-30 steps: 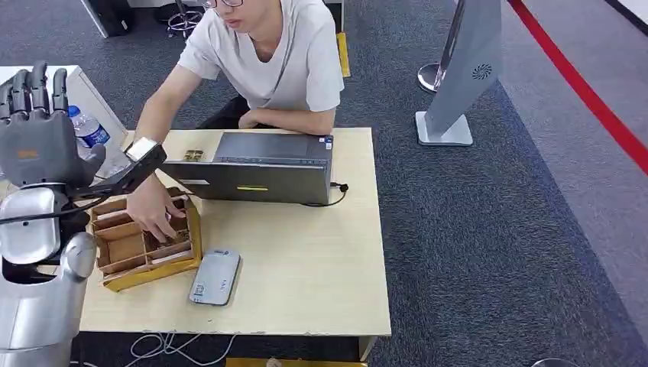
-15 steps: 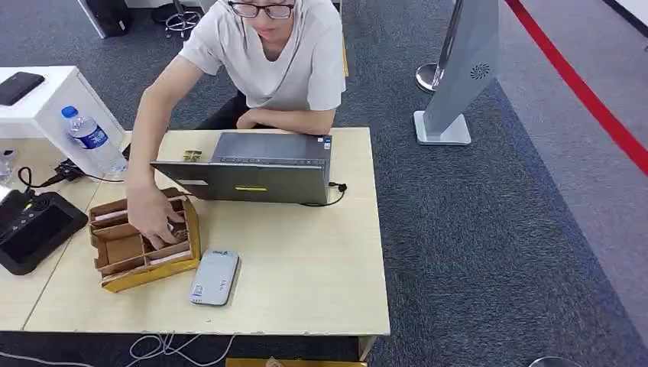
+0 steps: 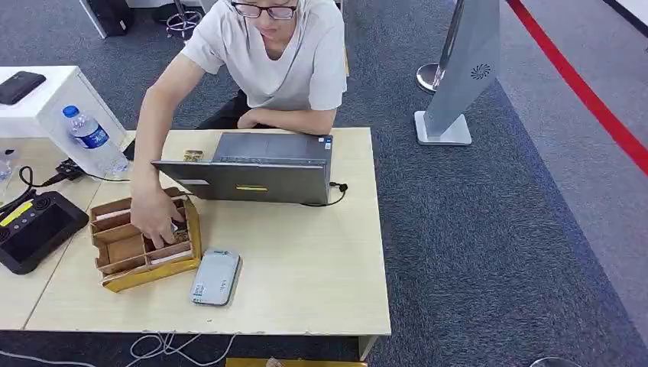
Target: Pass the card to the sensor for recognition and then transmit it.
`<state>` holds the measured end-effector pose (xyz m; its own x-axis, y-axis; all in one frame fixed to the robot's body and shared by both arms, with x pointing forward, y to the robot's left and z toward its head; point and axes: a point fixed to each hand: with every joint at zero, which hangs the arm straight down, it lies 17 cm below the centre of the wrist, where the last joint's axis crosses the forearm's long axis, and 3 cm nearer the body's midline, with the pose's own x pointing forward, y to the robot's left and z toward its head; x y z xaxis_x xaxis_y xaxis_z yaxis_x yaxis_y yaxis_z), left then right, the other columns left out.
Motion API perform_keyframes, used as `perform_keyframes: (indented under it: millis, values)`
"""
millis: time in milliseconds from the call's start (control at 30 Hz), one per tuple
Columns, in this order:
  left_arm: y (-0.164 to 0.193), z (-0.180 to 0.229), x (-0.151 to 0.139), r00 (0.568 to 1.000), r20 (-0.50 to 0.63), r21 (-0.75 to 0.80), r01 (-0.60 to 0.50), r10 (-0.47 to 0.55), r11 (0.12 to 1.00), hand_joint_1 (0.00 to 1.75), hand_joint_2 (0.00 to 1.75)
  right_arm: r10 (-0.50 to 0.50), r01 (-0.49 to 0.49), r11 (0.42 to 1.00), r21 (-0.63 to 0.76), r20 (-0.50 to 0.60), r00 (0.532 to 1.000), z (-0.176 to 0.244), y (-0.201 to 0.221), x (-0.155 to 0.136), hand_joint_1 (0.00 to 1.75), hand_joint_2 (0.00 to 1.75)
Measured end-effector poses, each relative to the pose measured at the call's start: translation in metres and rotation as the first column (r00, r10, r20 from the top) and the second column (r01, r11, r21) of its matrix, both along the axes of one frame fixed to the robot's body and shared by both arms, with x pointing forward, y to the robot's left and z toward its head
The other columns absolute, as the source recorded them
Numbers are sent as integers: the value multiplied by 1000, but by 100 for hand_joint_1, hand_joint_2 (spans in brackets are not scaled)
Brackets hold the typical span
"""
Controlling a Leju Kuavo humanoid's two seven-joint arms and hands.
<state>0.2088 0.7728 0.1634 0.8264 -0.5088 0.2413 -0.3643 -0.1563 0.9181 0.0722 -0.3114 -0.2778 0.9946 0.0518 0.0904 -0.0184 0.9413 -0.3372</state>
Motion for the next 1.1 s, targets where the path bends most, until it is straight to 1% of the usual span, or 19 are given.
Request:
perform_keyframes:
  millis: [67,167,233,300,367,433,500,567,600,700,800,833,900,967,1033,1067,1100]
  values:
    - [3,-21,-9,1000,-7,-42,-22,22,999,0,175,0,0,1000,-2,1,1000,0,-1,1,0,175]
    - [5,-40,-16,999,-17,-89,-39,38,995,0,175,0,0,1000,-3,1,1000,0,-2,1,0,175]
    - [7,-56,-22,998,-2,-158,-59,59,986,0,175,0,0,1000,-4,1,1000,0,-3,1,0,175]
    - [5,-82,-31,995,52,-262,-72,88,962,0,175,1,-1,1000,-3,1,1000,0,-3,1,0,175]
    - [-3,-125,-44,981,131,-404,-77,141,912,0,175,7,-7,1000,-1,0,1000,0,-2,1,0,175]
    - [-21,-178,-61,960,184,-557,-76,212,827,0,175,19,-19,1000,2,-4,1000,0,-1,1,0,175]
    - [-45,-225,-77,936,205,-679,-75,287,730,0,175,26,-26,1000,8,-4,1000,0,0,1,0,175]
    - [-81,-274,-93,902,207,-801,-67,380,596,0,175,44,-44,999,15,1,999,0,2,3,0,175]
    - [-106,-300,-102,881,196,-855,-62,431,515,0,175,56,-56,998,17,3,998,0,2,4,0,175]
    - [-165,-347,-117,847,139,-932,-63,513,356,0,175,70,-70,997,23,9,998,0,4,5,0,175]
    - [-201,-370,-124,828,98,-962,-63,552,265,0,175,71,-71,997,24,9,997,0,4,5,0,175]
    - [-213,-377,-126,817,79,-973,-61,571,221,0,0,72,-72,997,26,9,997,-1,5,5,0,175]
    - [-238,-391,-129,798,32,-989,-63,601,137,0,0,76,-77,997,29,8,997,-1,5,5,0,175]
    - [-279,-409,-135,786,-55,-996,-90,615,26,0,0,96,-96,995,32,0,995,-1,6,4,0,175]
    - [-321,-424,-142,783,-152,-988,-134,603,-75,0,0,111,-111,993,36,-7,994,-1,8,4,0,175]
    - [-341,-429,-145,784,-193,-981,-154,590,-116,0,0,119,-118,992,36,-10,993,-1,8,4,0,175]
    - [-352,-432,-146,785,-214,-977,-164,581,-138,0,0,122,-121,992,36,-10,993,-1,8,4,0,175]
